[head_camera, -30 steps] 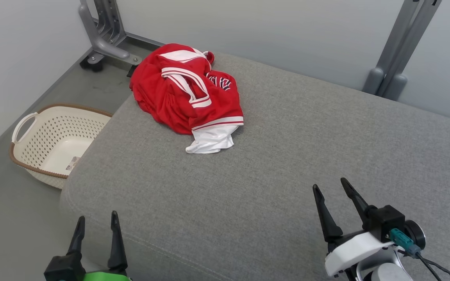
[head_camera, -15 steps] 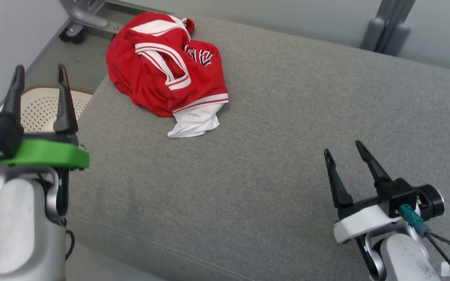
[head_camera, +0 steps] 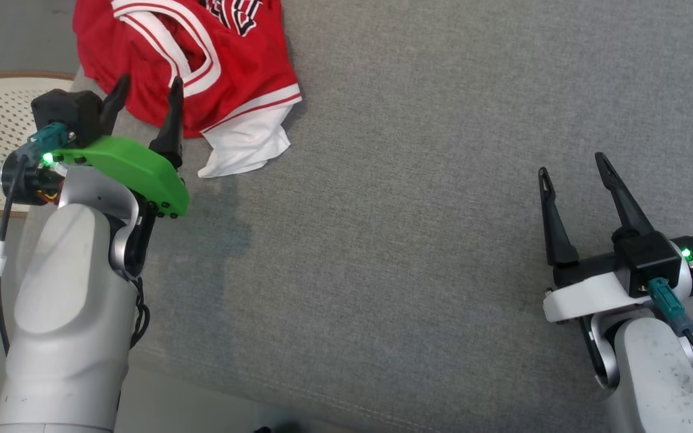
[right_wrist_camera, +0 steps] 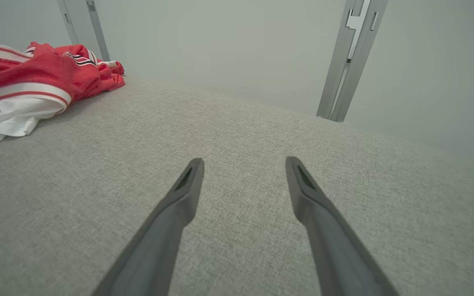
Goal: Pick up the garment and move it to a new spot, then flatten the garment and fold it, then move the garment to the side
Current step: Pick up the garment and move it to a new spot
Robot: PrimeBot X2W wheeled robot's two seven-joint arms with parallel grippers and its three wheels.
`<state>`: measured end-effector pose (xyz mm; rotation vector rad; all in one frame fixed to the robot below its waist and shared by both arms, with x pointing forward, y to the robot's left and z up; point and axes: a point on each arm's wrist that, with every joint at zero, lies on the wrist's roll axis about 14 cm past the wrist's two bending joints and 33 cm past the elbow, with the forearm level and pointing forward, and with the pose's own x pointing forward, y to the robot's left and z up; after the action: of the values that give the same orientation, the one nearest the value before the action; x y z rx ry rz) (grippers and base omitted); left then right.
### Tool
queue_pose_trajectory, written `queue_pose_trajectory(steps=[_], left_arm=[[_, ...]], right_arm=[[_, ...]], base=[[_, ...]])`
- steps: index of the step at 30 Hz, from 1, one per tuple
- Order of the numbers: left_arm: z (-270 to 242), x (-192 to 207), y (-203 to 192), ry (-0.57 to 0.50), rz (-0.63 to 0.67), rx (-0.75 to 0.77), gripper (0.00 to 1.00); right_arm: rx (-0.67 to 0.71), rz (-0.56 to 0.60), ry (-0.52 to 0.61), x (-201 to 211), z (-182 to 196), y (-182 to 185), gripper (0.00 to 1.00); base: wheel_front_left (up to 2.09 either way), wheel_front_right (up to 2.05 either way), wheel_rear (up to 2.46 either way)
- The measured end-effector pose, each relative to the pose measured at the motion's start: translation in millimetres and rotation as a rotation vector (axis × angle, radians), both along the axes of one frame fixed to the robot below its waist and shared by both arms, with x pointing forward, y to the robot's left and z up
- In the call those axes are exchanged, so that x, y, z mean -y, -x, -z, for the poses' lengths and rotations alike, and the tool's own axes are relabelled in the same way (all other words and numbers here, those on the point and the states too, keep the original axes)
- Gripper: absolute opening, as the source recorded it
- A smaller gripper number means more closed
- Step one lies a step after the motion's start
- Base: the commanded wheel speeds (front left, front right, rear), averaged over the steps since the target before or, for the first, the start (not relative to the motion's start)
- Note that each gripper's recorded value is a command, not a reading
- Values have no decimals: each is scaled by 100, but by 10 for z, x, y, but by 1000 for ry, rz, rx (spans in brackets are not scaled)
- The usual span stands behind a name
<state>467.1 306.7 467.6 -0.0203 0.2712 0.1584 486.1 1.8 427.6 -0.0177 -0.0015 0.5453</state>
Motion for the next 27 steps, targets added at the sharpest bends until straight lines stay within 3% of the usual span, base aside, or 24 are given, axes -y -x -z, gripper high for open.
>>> queue_pose_trajectory(steps=[5, 10, 11, 13, 15, 16, 19, 20, 21, 27], left_arm=[[469, 50, -35, 53, -5, -124, 100], [641, 123, -134, 60, 16, -151, 100], [664, 137, -144, 64, 19, -154, 96], [718, 194, -160, 78, 30, -167, 45], [753, 237, -164, 92, 37, -182, 12], [780, 253, -155, 105, 36, -197, 6], [880, 310, -101, 148, 35, -251, 11], [902, 343, -92, 152, 44, -265, 1], [901, 359, -93, 155, 48, -264, 0], [644, 214, -183, 127, 33, -159, 0]], right_arm=[[-17, 27, 4, 93, 133, -77, 100], [-29, 53, 12, 202, 203, -99, 100], [-31, 57, 13, 218, 212, -99, 100], [-34, 66, 14, 252, 218, -99, 100], [-34, 71, 13, 272, 210, -100, 100], [-31, 73, 12, 279, 196, -101, 100], [-25, 79, 5, 297, 153, -109, 100], [-23, 82, 4, 306, 139, -110, 100], [-21, 83, 3, 312, 129, -110, 100], [-8, 99, -10, 361, 28, -105, 100]], base=[[0, 0, 0], [0, 0, 0], [0, 0, 0], [0, 0, 0], [0, 0, 0], [0, 0, 0], [0, 0, 0], [0, 0, 0], [0, 0, 0], [0, 0, 0]])
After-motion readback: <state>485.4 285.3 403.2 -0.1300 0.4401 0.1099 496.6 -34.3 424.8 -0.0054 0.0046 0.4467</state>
